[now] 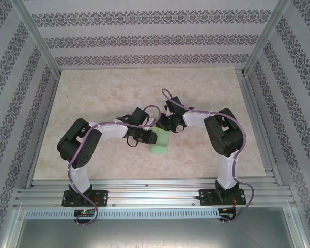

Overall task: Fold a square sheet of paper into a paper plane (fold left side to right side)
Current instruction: First fold the square sheet of paper in half at the center of the table.

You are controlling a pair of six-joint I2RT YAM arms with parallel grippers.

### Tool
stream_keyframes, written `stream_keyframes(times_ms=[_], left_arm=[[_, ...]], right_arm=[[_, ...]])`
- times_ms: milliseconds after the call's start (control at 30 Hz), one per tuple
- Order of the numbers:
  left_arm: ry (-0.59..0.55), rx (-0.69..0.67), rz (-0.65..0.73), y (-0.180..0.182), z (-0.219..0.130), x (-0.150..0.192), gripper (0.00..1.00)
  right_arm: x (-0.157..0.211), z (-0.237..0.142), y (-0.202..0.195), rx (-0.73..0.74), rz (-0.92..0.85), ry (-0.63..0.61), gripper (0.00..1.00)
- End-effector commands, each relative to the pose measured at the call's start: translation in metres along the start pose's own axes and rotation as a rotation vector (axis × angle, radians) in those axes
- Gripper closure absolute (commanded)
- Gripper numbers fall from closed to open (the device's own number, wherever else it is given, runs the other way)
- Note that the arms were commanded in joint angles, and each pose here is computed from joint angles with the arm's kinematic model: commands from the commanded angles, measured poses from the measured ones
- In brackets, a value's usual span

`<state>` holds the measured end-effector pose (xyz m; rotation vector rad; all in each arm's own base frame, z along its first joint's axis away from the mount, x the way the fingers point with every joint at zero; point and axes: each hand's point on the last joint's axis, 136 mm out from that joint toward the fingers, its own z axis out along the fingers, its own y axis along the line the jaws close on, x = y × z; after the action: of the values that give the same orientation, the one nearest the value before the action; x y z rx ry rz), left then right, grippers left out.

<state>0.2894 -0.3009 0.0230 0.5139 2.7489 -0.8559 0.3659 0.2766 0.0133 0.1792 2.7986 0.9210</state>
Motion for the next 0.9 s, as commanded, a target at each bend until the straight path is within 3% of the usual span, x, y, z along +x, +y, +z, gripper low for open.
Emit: stream_keyframes(times_ms=[0, 367, 867], left_arm=[[0.087, -0.045, 0.052, 0.012, -0.001, 0.033, 0.68], [0.128, 0.050, 0.188, -0.013, -0.007, 0.052, 0.64], [0.202, 0.096, 0.202, -0.023, -0.004, 0.087, 0.64]], right_arm=[[0.014, 0.010, -0.034, 0.137, 0.010, 0.037, 0.86], [0.014, 0.013, -0.033, 0.136, 0.014, 0.041, 0.86], [0.014, 0.012, -0.032, 0.137, 0.012, 0.043, 0.86]])
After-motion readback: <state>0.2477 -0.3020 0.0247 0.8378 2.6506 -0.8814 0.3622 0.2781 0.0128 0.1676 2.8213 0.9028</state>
